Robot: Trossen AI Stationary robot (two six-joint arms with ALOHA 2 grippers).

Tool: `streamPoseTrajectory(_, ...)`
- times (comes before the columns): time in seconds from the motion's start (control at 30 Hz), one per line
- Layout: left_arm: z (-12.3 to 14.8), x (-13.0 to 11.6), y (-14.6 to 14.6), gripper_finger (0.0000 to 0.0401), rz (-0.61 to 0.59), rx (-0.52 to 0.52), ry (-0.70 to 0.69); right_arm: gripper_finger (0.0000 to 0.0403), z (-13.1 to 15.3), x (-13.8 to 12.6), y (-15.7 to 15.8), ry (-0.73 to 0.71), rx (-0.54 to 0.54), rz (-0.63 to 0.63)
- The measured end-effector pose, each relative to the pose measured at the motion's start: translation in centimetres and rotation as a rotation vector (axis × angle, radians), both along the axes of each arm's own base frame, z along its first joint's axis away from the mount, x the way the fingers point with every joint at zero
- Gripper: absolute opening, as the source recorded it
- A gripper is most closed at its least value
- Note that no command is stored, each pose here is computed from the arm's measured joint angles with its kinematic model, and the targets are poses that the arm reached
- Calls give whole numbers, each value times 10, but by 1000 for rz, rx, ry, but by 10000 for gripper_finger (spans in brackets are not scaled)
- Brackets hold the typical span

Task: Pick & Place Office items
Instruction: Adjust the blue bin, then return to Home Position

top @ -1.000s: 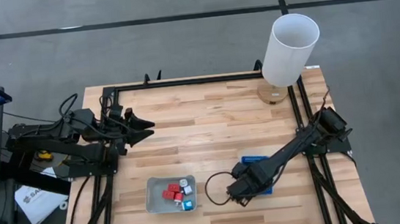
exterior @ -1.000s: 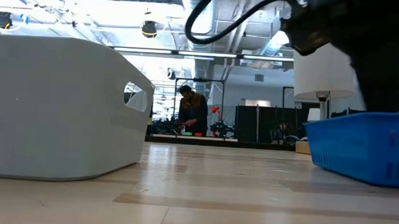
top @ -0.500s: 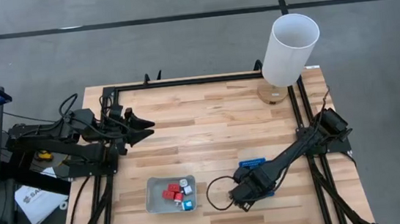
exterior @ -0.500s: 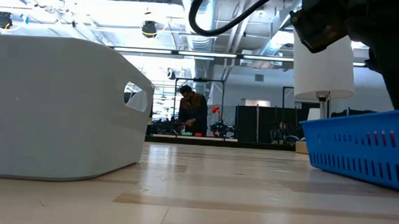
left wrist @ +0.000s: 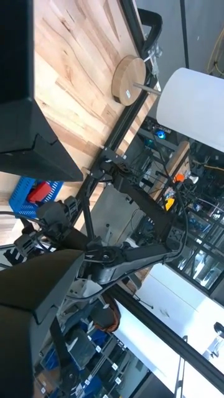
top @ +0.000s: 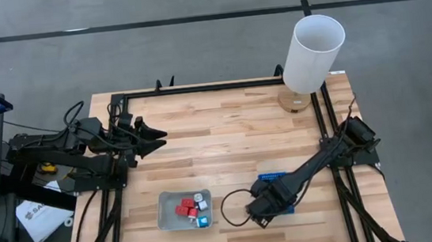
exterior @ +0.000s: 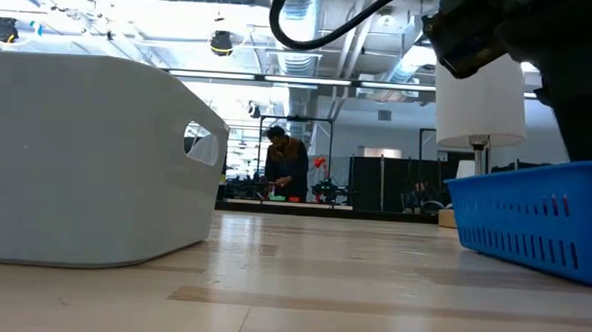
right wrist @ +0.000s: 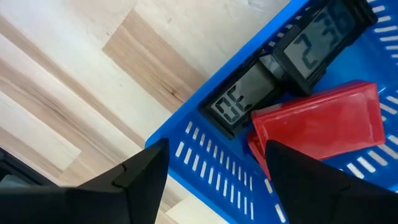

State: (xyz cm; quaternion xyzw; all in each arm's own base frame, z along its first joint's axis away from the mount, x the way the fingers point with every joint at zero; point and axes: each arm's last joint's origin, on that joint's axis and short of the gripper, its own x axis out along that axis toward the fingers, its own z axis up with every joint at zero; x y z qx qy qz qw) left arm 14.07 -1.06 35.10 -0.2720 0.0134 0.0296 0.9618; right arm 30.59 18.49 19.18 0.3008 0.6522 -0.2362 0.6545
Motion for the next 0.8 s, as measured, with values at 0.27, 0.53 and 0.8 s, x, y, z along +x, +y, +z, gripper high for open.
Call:
streamPoseTrajectory(0.27, 0, 0, 0, 186, -1, 1, 0, 258, 0, 0, 1, -6, 0, 1)
streamPoseTrajectory(0.53, 0, 0, 0, 186, -3, 7, 1, 260, 2, -7, 9, -10, -16, -17)
streamPoseTrajectory(0.8, 0, 0, 0, 186, -3, 10, 3, 260, 17, -17, 4, -27, -86, -28)
